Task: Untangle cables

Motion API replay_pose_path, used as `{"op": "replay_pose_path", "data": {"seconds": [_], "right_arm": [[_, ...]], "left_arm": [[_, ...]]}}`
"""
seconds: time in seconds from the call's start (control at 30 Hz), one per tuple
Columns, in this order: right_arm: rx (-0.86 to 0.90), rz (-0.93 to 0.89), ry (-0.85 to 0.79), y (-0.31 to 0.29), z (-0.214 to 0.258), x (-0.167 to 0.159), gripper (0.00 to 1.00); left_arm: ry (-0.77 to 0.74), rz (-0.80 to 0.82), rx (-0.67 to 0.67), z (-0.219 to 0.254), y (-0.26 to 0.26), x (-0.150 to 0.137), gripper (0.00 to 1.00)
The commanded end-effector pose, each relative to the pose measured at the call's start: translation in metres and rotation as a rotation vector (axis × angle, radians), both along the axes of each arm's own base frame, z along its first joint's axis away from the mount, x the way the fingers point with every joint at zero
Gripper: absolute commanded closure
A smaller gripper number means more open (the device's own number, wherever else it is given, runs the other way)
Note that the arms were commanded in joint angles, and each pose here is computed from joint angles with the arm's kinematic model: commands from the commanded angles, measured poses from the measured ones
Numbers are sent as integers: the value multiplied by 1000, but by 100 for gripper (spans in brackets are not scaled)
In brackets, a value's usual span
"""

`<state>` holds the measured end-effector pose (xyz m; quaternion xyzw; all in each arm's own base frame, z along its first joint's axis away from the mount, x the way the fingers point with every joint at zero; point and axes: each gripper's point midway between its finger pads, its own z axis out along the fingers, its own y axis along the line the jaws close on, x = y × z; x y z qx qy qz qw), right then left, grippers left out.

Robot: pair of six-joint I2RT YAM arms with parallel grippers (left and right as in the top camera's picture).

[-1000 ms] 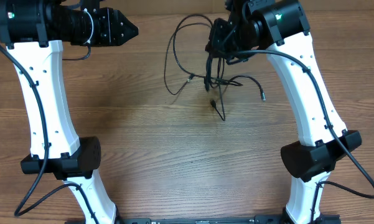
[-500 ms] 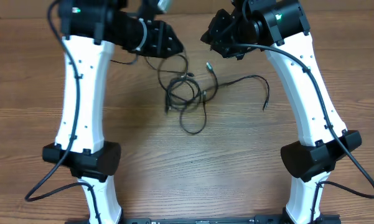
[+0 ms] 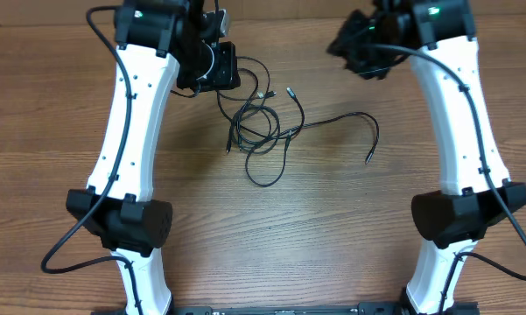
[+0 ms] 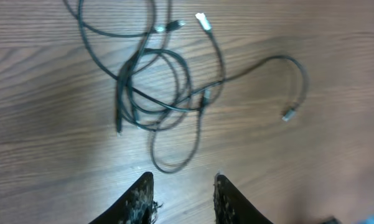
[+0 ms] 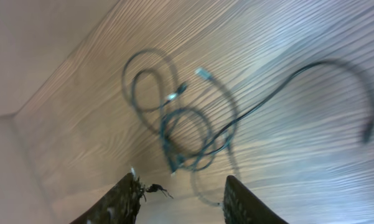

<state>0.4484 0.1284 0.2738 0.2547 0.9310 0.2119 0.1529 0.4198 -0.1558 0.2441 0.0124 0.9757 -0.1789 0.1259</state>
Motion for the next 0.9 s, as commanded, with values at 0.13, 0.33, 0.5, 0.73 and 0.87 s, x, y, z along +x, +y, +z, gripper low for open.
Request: {"op": "replay_pose_path", "data": {"seconds": [0.13, 0.33, 0.5, 0.73, 0.87], "right_arm": [[-65, 49, -37, -27, 8, -4, 54], [-99, 58, -41, -31, 6, -4, 46], [-105, 56, -38, -32, 6, -5, 46], [-116, 79, -38, -33, 5, -6, 46], [-118, 80, -27, -33, 4, -9, 46]], "left_arm": [[93, 189, 139, -75, 27, 11, 74], [161, 292, 163, -134, 33, 6, 79], [164, 345, 167, -169, 36, 6, 74], [185, 414, 151, -211, 35, -1, 81], [209, 474, 137, -226, 34, -4, 80]]}}
